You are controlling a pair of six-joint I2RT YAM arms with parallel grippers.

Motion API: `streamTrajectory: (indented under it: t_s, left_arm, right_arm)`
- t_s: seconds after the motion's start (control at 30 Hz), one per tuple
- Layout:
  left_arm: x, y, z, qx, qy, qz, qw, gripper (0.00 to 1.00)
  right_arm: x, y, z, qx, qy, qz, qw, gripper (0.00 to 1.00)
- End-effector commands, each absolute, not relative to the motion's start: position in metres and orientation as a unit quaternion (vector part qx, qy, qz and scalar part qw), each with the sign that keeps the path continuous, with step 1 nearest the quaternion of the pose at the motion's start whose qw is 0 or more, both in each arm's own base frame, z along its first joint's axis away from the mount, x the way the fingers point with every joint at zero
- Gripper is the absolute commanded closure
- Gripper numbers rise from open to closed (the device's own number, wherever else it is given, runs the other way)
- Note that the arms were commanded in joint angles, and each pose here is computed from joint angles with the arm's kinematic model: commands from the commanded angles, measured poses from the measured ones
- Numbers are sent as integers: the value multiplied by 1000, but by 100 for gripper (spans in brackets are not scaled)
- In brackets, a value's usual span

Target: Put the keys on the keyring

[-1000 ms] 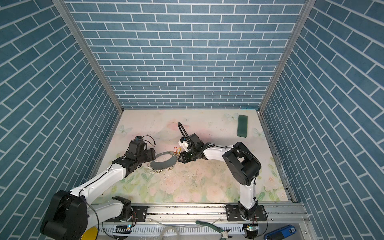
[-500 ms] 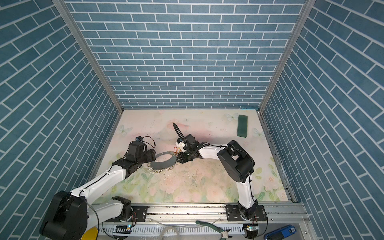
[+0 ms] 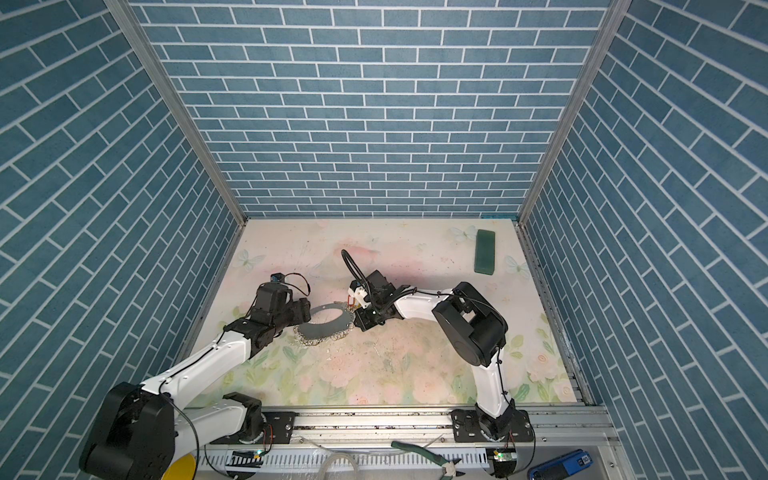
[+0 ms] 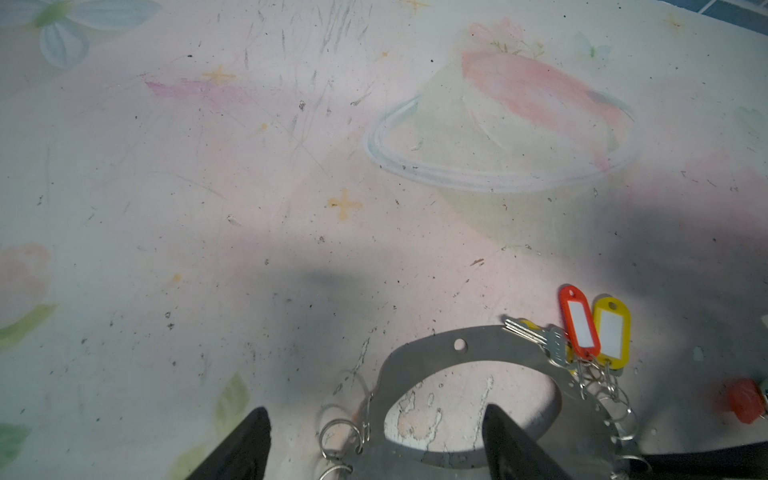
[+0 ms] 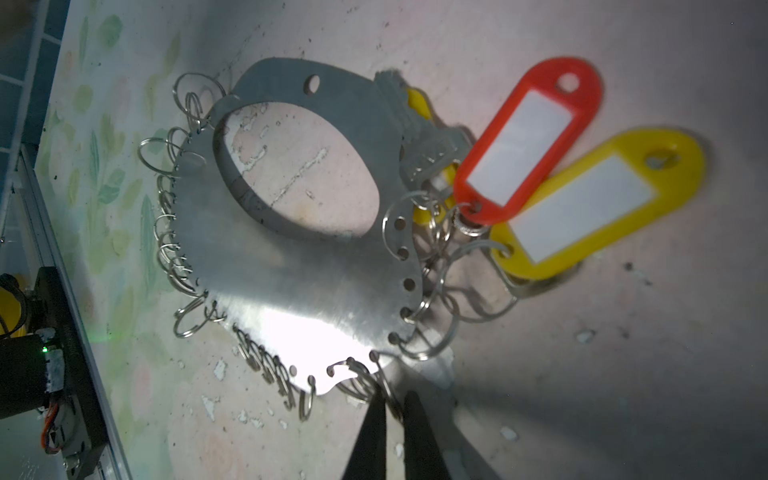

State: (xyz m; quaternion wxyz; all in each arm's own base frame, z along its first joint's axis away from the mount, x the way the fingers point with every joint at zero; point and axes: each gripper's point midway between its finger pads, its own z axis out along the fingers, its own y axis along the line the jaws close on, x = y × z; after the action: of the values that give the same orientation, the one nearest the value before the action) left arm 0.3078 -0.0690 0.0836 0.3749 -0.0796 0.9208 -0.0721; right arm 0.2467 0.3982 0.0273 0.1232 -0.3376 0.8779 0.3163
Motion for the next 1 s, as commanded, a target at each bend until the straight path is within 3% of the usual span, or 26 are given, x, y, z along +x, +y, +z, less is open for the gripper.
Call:
streamTrajectory:
  t_s: [0.0, 0.53, 0.97]
  left_arm:
    - [308, -67, 78, -78, 922, -68, 372, 19]
    - [311, -79, 74, -58, 926, -92, 362, 18]
    - [321, -156, 126, 46, 862, -298, 407, 27]
  right_arm:
    - [248, 407, 50, -362, 861, 325, 150, 91]
    - [256, 402, 66, -365, 858, 301, 201, 100]
    - [266, 370, 127, -385, 824, 256, 326, 100]
